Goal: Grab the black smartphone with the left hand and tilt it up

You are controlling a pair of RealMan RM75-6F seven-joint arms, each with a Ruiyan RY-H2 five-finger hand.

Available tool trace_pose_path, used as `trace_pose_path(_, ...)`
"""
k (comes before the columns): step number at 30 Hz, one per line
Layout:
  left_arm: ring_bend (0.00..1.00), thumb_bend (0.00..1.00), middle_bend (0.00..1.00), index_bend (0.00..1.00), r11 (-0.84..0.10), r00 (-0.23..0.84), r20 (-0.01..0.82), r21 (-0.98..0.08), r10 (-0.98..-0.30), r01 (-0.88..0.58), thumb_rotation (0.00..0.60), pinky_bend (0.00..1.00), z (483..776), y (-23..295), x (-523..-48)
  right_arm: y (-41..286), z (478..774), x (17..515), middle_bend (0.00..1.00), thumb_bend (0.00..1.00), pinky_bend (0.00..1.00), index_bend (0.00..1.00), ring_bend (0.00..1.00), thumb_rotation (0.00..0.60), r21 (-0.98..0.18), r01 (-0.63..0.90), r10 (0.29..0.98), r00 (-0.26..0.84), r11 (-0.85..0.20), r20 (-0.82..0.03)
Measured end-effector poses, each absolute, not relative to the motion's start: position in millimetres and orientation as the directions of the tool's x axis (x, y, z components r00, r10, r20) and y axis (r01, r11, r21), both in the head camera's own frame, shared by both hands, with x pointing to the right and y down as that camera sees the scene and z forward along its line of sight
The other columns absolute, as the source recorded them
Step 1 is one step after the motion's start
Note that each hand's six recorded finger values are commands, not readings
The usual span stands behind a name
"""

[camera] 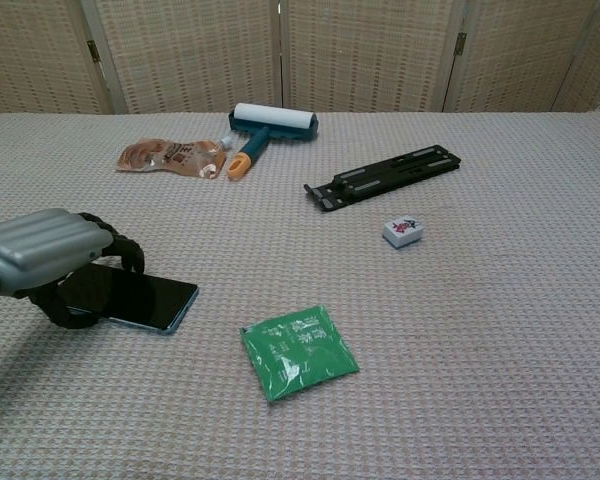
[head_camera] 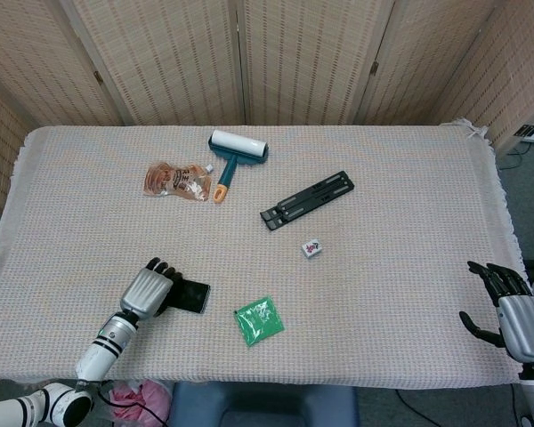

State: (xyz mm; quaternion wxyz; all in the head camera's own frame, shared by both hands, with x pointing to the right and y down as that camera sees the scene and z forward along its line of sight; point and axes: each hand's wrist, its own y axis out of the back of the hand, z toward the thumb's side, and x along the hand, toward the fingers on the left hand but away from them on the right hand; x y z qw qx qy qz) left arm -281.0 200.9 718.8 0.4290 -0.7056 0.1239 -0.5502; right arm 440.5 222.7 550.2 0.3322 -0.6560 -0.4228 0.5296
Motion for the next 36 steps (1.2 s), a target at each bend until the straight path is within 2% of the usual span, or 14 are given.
trace_pose_path(4,0.33,0.27,0.50,0.45,-0.595,0.368,0.655,-0.755,-0.660,0.277,0.600,0.20,717,196,-279,223,549,442,0.24,0.21,0.16,0.15,0.16,0.600,-0.885,0.204,0.908,0.078,-0.419,-0.412)
trace_pose_path(10,0.37,0.36,0.55,0.51,-0.594,0.373,0.635,-0.770,-0.677,0.235,0.600,0.20,709,186,-280,224,550,443,0.24,0.21,0.16,0.15,0.16,0.600,-0.884,0.209,0.908,0.074,-0.419,-0.413)
trace_pose_path(19,0.38,0.39,0.57,0.52,-0.624,0.363,0.642,-0.759,-0.675,0.183,0.600,0.20,698,166,-280,225,550,446,0.24,0.21,0.16,0.15,0.16,0.600,-0.884,0.213,0.909,0.068,-0.416,-0.412)
trace_pose_path(30,0.38,0.39,0.57,0.50,-0.634,0.316,0.640,-0.761,-0.701,0.135,0.600,0.20,691,119,-278,227,550,452,0.25,0.21,0.16,0.15,0.16,0.600,-0.884,0.219,0.909,0.054,-0.414,-0.412)
trace_pose_path(31,0.38,0.39,0.55,0.48,-0.636,0.310,0.641,-0.760,-0.701,0.133,0.600,0.20,692,116,-277,228,550,452,0.25,0.21,0.16,0.15,0.16,0.600,-0.884,0.220,0.910,0.052,-0.413,-0.412)
trace_pose_path(33,0.35,0.38,0.45,0.38,-0.643,0.296,0.649,-0.754,-0.701,0.131,0.600,0.20,693,109,-278,228,550,453,0.25,0.21,0.16,0.15,0.16,0.600,-0.885,0.221,0.911,0.048,-0.410,-0.410)
trace_pose_path(36,0.24,0.38,0.28,0.24,-0.657,0.268,0.657,-0.747,-0.704,0.105,0.600,0.20,692,102,-282,229,548,455,0.25,0.21,0.16,0.15,0.16,0.600,-0.887,0.218,0.912,0.043,-0.408,-0.409)
